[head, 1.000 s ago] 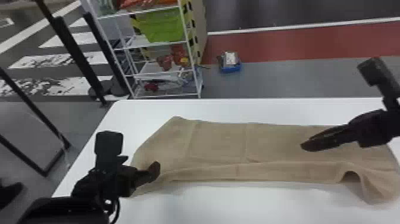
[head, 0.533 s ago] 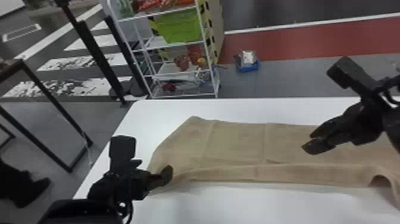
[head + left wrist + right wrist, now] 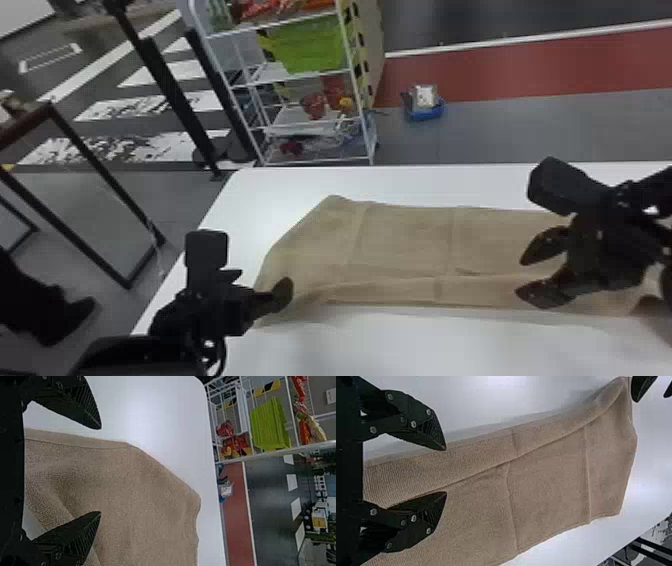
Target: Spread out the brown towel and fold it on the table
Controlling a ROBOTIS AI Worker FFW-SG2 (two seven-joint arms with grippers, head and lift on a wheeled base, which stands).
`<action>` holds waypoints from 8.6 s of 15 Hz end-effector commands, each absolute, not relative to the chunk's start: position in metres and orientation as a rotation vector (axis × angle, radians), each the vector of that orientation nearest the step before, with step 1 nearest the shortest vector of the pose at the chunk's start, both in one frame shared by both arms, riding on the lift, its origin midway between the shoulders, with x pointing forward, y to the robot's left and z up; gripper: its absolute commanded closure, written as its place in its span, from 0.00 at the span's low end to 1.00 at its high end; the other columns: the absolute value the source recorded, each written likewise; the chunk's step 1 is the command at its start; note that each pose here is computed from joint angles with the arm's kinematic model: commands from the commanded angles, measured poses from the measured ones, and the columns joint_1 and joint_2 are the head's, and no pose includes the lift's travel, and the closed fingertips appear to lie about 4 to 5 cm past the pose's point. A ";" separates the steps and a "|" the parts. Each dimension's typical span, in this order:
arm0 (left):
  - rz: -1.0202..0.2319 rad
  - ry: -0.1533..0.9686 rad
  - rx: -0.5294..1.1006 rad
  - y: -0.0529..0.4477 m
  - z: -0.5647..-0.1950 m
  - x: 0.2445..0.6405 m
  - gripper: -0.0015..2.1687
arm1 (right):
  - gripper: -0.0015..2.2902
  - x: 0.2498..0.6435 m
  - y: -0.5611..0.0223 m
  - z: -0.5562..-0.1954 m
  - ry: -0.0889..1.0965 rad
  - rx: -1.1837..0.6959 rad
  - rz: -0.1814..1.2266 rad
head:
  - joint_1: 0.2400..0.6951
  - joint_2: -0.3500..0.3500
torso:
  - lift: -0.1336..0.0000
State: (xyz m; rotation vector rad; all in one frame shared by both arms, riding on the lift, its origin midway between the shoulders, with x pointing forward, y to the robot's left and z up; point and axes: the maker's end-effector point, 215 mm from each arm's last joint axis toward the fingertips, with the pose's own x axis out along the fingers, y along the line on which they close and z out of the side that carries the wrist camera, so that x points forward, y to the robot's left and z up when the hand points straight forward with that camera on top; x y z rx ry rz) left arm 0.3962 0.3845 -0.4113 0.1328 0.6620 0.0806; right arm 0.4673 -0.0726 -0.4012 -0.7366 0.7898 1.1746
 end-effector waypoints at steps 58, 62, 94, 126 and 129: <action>0.074 0.680 0.121 0.387 -0.428 0.390 0.06 | 0.40 0.386 -0.096 -0.431 0.832 -0.811 1.263 | 1.00 1.00 | 0.07; 0.072 0.682 0.121 0.386 -0.429 0.388 0.06 | 0.40 0.392 -0.096 -0.426 0.825 -0.799 1.254 | 1.00 1.00 | 0.07; -0.119 0.485 0.128 0.296 -0.381 0.437 0.07 | 0.09 0.419 -0.196 -0.379 0.863 -0.048 0.946 | 1.00 0.86 | 0.07; -0.030 0.552 0.193 0.308 -0.411 0.476 0.54 | 0.09 0.426 -0.314 -0.416 0.885 0.017 0.749 | 1.00 0.51 | 0.07; -0.109 0.495 0.239 0.259 -0.401 0.448 0.54 | 0.09 0.426 -0.310 -0.422 0.890 0.011 0.763 | 1.00 0.48 | 0.07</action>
